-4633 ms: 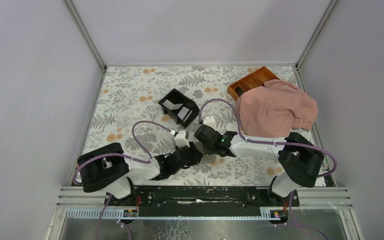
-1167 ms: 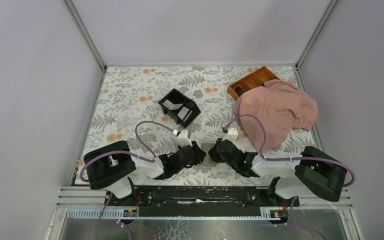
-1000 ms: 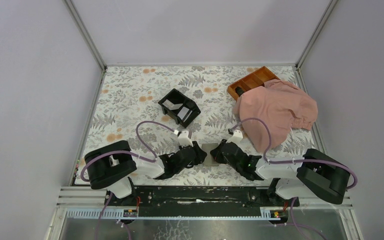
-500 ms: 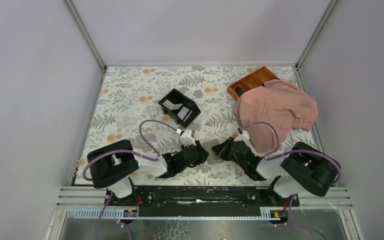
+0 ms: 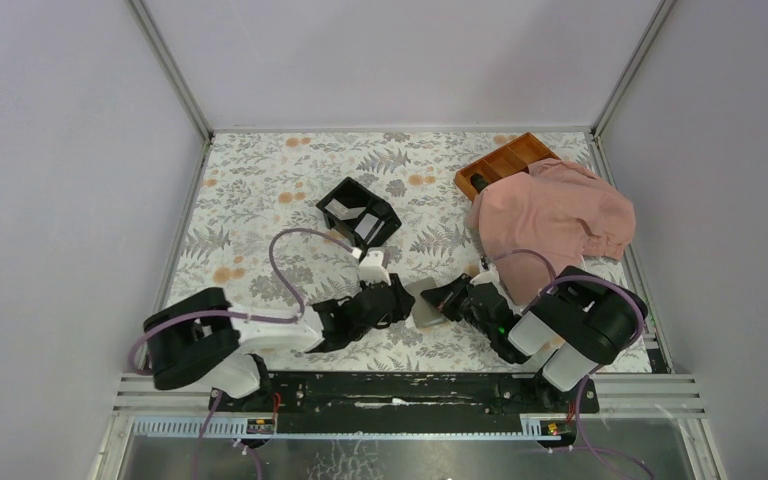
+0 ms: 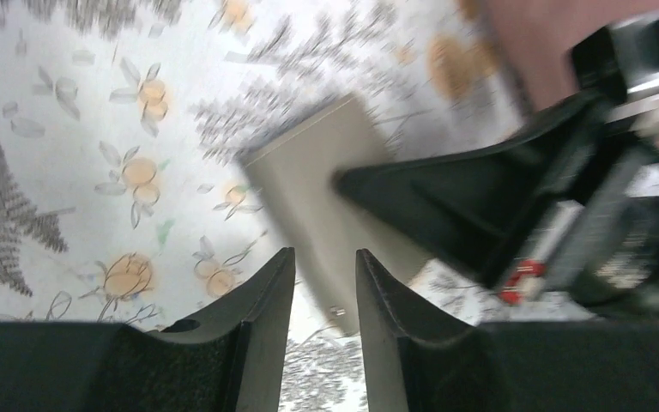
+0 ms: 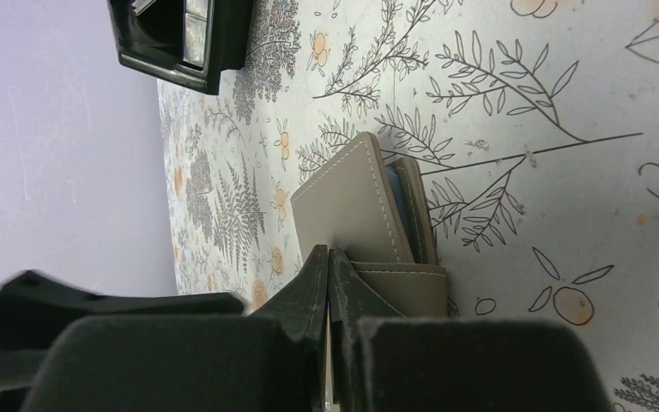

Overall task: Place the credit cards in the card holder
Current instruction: Close the card holder at the center of the board.

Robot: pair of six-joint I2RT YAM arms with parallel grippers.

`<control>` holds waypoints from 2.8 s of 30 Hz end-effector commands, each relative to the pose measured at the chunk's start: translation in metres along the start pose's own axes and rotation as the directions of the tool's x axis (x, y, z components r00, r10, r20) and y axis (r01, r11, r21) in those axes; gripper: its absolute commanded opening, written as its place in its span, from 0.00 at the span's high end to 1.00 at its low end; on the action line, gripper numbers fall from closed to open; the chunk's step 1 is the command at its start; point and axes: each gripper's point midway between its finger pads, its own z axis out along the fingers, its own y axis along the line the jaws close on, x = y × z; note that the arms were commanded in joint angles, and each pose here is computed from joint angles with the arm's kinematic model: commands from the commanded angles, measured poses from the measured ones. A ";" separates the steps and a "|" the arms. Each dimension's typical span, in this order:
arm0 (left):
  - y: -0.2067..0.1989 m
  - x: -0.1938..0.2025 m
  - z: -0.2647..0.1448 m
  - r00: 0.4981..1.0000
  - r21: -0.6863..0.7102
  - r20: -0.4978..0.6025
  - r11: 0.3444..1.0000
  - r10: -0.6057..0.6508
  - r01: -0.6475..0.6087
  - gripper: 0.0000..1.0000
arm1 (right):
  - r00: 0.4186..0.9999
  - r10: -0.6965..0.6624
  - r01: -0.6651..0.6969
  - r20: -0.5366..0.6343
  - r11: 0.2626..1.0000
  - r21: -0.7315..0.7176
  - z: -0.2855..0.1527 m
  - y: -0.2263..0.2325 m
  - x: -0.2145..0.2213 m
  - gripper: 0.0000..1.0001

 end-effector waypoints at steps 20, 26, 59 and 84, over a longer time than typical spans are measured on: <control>-0.038 0.063 0.063 0.967 0.157 -0.239 0.986 0.093 -0.056 0.87 | 0.985 -0.097 0.151 -0.140 0.875 0.460 -0.045 -0.139 0.026 1.00; -0.056 -0.002 0.035 0.993 0.130 -0.078 0.989 0.087 -0.076 0.79 | 0.983 -0.108 0.164 -0.149 0.883 0.440 -0.039 -0.130 0.025 1.00; -0.014 -0.027 0.012 0.996 0.055 0.092 0.998 0.009 -0.014 0.69 | 0.921 -0.377 0.387 -0.094 0.915 0.118 -0.005 0.009 -0.017 0.74; 0.008 0.002 0.025 0.999 0.006 0.022 0.999 0.040 -0.040 0.69 | 0.862 -0.507 0.501 -0.023 0.844 0.192 -0.017 0.048 -0.060 0.65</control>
